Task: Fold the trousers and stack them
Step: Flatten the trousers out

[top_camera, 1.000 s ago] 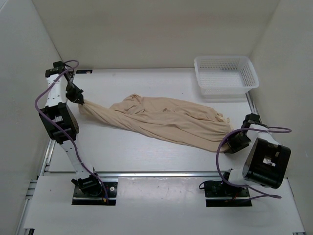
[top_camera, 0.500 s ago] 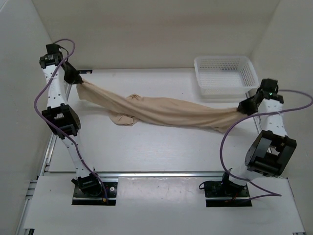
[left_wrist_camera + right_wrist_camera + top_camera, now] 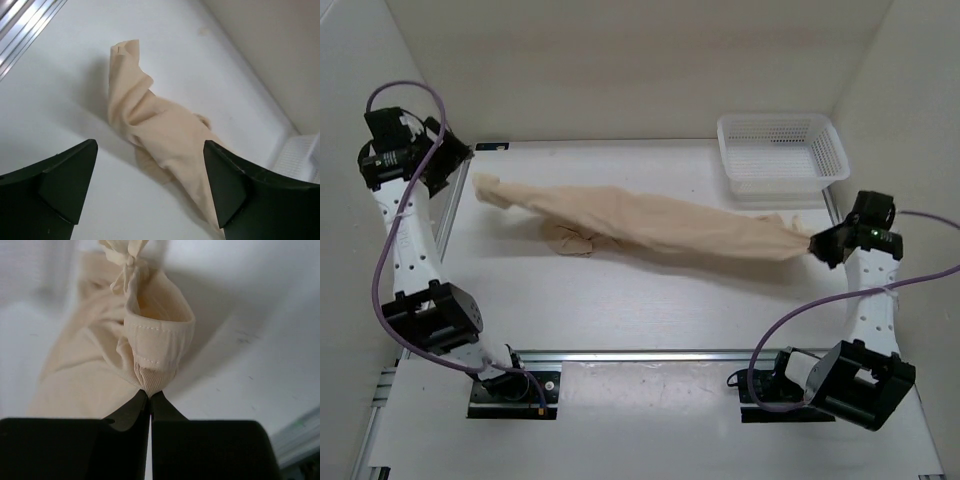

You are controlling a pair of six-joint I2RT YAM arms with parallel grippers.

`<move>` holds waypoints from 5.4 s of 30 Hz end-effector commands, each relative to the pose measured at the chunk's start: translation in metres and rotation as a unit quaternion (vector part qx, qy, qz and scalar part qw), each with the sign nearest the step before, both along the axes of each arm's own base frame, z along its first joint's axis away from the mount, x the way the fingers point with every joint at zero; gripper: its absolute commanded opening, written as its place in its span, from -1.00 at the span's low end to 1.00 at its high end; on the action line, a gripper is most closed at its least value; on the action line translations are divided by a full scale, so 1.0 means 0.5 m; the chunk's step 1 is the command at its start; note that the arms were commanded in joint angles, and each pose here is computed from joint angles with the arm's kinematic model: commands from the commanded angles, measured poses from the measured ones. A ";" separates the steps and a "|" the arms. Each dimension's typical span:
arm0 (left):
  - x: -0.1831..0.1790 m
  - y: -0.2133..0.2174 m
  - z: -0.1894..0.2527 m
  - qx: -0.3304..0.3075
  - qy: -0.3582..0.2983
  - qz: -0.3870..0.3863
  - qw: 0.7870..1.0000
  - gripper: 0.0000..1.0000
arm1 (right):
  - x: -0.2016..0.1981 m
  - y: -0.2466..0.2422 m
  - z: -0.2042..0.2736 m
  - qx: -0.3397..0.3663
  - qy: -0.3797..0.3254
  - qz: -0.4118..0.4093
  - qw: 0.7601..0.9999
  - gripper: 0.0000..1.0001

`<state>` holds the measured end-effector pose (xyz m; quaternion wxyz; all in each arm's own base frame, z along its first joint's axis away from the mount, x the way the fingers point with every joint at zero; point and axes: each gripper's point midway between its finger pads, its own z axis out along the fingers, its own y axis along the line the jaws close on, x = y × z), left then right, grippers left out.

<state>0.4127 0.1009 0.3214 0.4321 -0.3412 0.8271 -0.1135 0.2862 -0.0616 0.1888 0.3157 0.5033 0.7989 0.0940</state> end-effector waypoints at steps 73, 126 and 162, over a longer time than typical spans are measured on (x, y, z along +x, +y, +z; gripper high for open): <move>0.200 -0.012 -0.173 -0.024 0.129 -0.027 0.991 -0.80 | 0.096 -0.070 0.162 -0.048 -0.037 -0.012 0.998 -1.00; 0.117 -0.097 -0.563 0.035 0.364 -0.045 0.930 -0.33 | 0.016 -0.036 -0.028 -0.021 0.062 0.022 0.998 -1.00; -0.013 0.103 -0.203 0.024 0.220 0.092 0.971 -0.79 | -0.080 -0.054 0.037 -0.071 0.045 -0.019 0.996 -1.00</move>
